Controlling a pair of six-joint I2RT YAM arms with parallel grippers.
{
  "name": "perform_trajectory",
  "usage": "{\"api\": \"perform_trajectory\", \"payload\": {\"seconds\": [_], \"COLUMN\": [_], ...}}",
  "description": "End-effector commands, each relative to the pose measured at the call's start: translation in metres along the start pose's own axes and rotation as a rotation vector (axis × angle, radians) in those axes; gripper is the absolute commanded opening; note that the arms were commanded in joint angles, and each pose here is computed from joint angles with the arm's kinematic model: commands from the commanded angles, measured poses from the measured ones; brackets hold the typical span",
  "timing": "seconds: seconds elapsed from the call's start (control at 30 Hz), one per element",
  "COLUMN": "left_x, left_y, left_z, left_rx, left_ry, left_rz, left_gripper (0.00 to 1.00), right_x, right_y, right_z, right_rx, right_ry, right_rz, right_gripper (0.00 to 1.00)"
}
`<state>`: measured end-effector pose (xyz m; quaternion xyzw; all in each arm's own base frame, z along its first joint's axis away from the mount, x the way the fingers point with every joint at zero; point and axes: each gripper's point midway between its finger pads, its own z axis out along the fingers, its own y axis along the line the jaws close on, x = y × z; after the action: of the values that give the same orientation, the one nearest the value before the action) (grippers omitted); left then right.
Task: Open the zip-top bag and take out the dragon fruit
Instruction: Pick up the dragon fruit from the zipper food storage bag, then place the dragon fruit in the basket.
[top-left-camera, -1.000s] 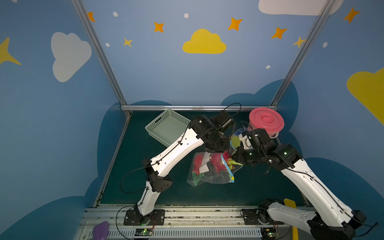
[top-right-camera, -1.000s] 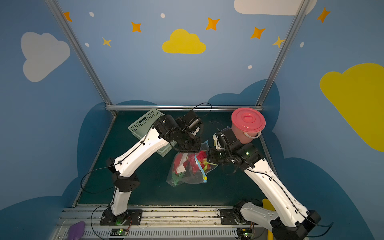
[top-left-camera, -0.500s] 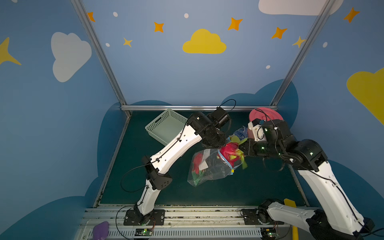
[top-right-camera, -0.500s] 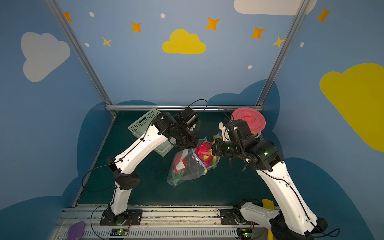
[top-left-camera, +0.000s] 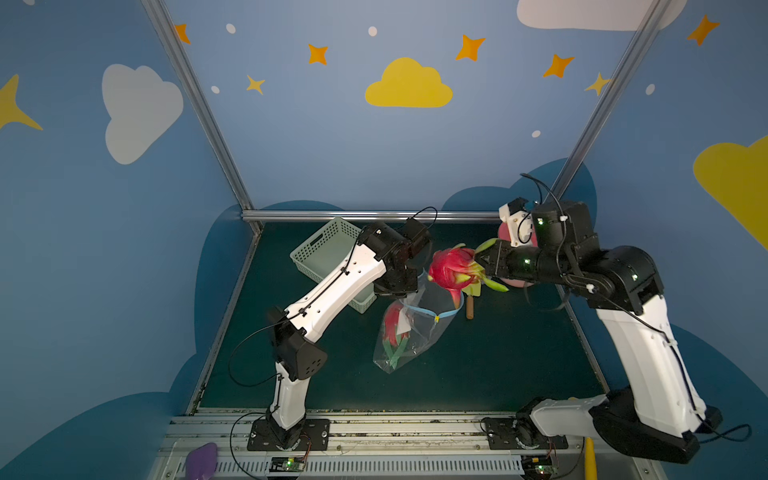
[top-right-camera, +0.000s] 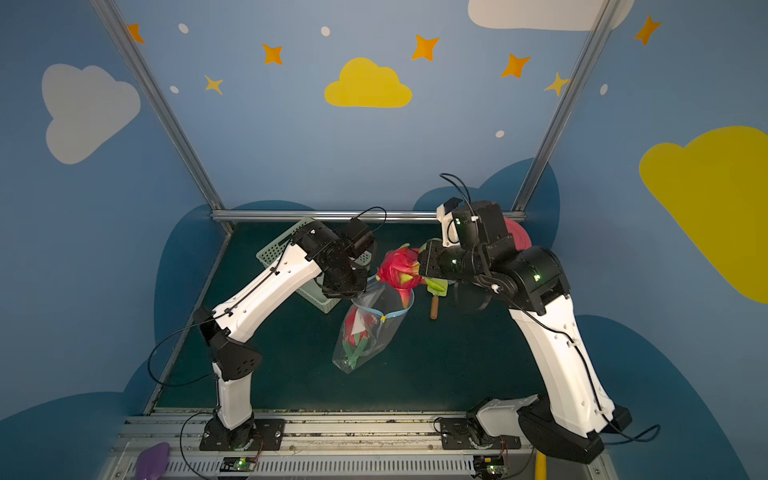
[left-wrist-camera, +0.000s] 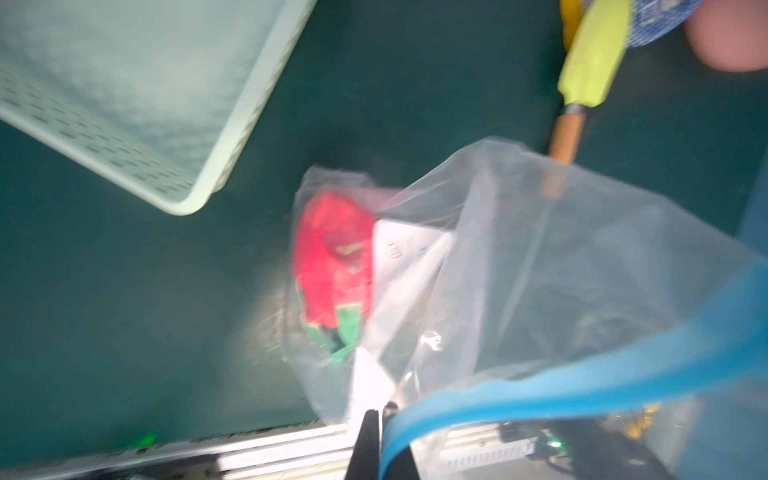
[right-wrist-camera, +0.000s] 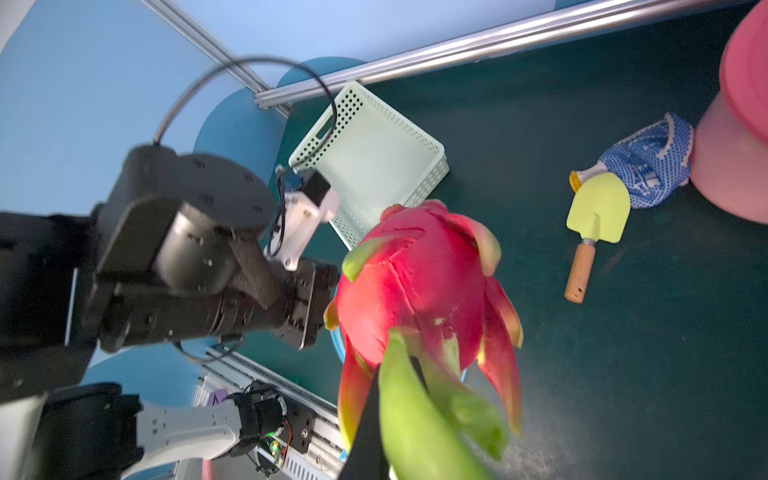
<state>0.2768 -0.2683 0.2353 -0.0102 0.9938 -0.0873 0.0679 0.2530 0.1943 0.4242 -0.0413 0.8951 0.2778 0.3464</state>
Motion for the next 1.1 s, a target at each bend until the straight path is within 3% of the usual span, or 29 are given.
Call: {"api": "perform_trajectory", "payload": {"seconds": [0.0,0.2,0.4,0.77,1.07], "left_x": [0.003,0.016,0.022,0.016,0.015], "left_y": [0.026,0.050,0.056,0.044,0.043], "left_z": [-0.015,-0.023,-0.029,-0.064,-0.069], "left_rx": [0.009,0.103,0.180,0.351,0.379], "left_ry": [-0.039,-0.057,-0.072,-0.134,-0.122], "left_rz": [-0.035,-0.093,-0.129,-0.092,-0.067], "left_gripper": [0.03,0.03,0.03,0.03,0.03], "right_x": [-0.030,-0.060,-0.075,-0.031,0.007], "right_y": [0.016,0.030,0.046,0.063,0.066], "right_z": [0.007,0.056,0.138,0.302,0.372], "right_rx": [-0.044,-0.073,-0.146,-0.313,-0.353], "right_ry": [-0.070,-0.074,-0.011,0.189,0.309], "right_rz": [-0.029,-0.039,-0.008,0.052,0.120], "right_gripper": [0.00,0.00,0.00,0.00,0.03]}}
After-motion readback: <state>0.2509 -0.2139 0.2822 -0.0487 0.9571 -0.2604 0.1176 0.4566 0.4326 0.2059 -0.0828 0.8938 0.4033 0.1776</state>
